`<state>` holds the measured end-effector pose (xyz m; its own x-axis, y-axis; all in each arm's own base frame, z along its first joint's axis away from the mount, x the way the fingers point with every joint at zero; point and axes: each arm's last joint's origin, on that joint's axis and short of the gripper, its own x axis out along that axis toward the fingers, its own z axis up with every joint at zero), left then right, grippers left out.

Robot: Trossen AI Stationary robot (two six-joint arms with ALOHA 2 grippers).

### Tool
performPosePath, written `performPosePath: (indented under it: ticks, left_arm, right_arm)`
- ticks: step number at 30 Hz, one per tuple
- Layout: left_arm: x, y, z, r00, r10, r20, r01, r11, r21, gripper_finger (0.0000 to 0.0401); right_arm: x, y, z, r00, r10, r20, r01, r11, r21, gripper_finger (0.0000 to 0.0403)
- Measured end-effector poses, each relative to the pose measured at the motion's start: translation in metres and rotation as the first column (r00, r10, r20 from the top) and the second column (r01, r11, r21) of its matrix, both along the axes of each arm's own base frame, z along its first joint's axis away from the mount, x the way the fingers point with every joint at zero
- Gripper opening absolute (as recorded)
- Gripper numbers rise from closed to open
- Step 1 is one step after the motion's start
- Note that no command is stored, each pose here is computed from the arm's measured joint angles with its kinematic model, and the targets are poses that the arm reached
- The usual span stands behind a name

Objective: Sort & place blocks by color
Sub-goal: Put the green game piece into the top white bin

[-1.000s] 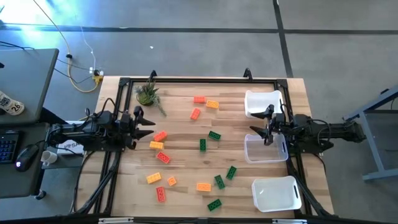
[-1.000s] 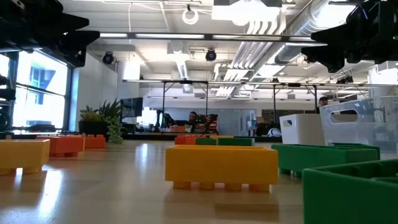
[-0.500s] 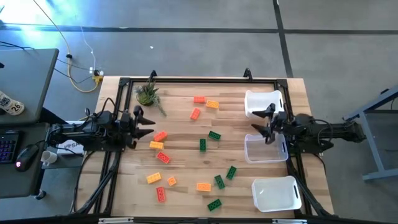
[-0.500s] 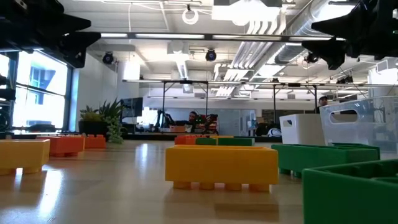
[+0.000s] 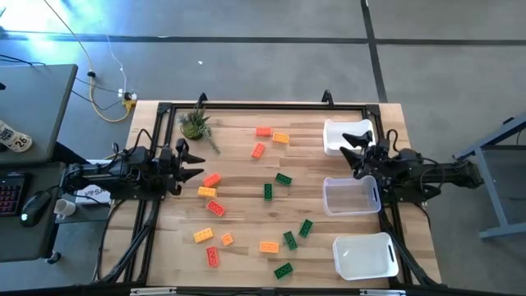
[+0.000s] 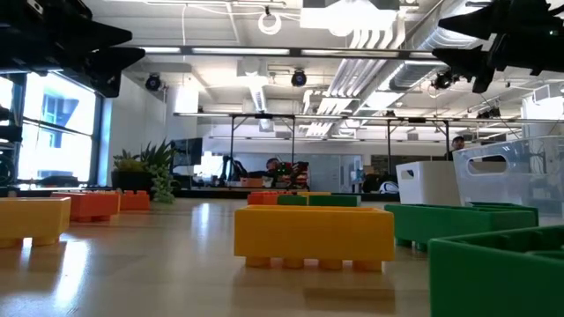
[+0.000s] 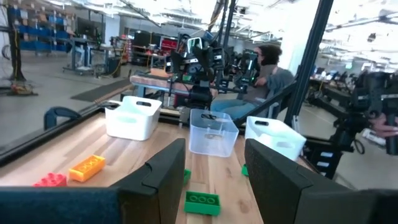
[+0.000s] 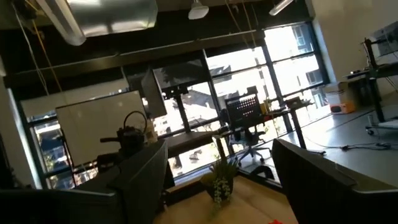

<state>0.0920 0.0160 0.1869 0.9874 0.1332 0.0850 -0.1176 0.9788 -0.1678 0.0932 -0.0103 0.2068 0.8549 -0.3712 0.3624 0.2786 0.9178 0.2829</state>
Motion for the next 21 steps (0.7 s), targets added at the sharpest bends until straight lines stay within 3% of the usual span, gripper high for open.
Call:
performPosePath:
  ticks: [7, 14, 21]
  left_arm:
    - [0.0, 0.0, 0.0, 1.0, -0.001, 0.002, 0.001, 1.0, -0.011, 0.0156]
    - [0.0, -0.001, -0.001, 0.999, -0.031, 0.009, 0.032, 0.992, -0.123, 0.0156]
    - [0.0, -0.001, -0.002, 0.999, -0.039, -0.004, 0.038, 0.99, -0.138, 0.0156]
  right_arm:
    - [-0.003, 0.001, 0.007, 0.994, 0.038, 0.102, -0.042, 0.998, 0.037, 0.0279]
    - [-0.007, 0.0, 0.013, 0.986, 0.02, 0.167, -0.023, 1.0, 0.015, 0.0279]
    - [-0.007, 0.0, 0.014, 0.985, 0.021, 0.172, -0.024, 1.0, 0.015, 0.0279]
